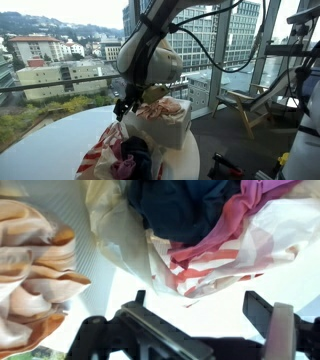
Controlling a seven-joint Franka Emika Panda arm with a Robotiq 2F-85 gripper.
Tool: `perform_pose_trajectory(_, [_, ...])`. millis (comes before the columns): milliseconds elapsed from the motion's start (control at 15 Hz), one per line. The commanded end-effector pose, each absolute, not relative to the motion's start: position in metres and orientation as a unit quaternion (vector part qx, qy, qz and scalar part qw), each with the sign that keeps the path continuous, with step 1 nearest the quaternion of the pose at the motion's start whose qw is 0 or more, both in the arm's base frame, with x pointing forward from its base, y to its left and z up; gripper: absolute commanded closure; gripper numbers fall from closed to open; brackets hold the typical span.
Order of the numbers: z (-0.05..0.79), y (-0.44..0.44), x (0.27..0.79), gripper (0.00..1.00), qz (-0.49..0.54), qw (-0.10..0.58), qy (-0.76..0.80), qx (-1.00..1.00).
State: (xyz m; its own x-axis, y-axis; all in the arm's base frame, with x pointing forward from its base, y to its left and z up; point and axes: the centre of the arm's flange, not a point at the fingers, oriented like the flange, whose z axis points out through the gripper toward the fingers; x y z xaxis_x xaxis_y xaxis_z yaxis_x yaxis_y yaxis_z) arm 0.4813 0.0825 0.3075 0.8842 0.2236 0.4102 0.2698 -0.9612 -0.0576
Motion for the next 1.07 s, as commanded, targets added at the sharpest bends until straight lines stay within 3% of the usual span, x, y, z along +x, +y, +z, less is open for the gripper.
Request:
perform_pose_trajectory(0, [0.346,0.045,0.456,0.00,-0.273,0.019,-0.072,-0.959])
perform_pose_trajectory(533, [0.368,-0.069,0.496,0.00,-0.262,-0.065,0.034,-0.962])
perform_pose_trajectory(1000, [0.358,-0.067,0.539,0.00,-0.223,-0.026,0.041,-0.974])
